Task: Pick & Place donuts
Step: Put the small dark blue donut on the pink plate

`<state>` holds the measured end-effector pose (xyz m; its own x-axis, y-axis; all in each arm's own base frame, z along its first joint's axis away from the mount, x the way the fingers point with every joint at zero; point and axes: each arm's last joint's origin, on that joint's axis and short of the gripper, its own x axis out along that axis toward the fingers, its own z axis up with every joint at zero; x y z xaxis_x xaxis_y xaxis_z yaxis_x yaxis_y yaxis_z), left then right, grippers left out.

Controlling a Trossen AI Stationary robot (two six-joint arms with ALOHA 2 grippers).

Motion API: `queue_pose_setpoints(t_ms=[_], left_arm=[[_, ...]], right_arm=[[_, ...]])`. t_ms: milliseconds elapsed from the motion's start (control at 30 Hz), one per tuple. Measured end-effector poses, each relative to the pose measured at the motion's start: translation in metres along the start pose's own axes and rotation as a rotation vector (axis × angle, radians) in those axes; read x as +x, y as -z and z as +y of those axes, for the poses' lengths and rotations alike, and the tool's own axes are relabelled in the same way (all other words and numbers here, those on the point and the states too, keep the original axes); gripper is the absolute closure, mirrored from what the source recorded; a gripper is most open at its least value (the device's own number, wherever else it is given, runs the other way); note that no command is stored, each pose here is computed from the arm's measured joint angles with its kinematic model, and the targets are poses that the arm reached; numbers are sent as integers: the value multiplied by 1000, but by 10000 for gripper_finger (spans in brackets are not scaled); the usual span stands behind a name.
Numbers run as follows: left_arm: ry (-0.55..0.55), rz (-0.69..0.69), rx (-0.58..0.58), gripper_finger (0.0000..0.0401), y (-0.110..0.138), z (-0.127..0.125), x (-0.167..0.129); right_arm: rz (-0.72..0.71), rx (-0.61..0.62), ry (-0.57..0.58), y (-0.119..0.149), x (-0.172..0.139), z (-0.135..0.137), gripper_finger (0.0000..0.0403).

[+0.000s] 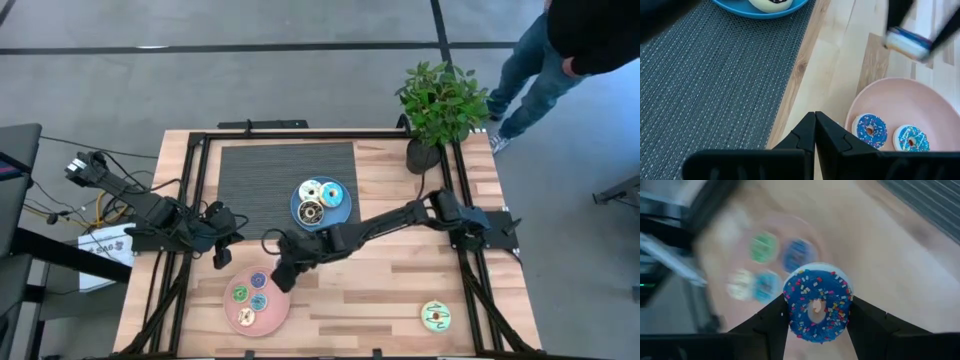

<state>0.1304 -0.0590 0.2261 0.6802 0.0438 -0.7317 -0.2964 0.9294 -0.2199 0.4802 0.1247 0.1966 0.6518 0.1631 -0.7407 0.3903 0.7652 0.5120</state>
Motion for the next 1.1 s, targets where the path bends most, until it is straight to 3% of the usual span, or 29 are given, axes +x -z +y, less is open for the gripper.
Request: queue_pose_setpoints(t_ms=[133,500,733,1100], left_arm=[[-2,2,1,401,0,0,0],[-19,8,12,401,1,1,0],[-19,17,6,401,2,2,0],[-19,16,2,401,2,2,0]], right_arm=[[-9,-63,-29,-5,11,12,232],[177,-173,-19,6,58,33,232],[235,-135,15,11,64,26,229],[246,-131,-3,11,63,27,144]])
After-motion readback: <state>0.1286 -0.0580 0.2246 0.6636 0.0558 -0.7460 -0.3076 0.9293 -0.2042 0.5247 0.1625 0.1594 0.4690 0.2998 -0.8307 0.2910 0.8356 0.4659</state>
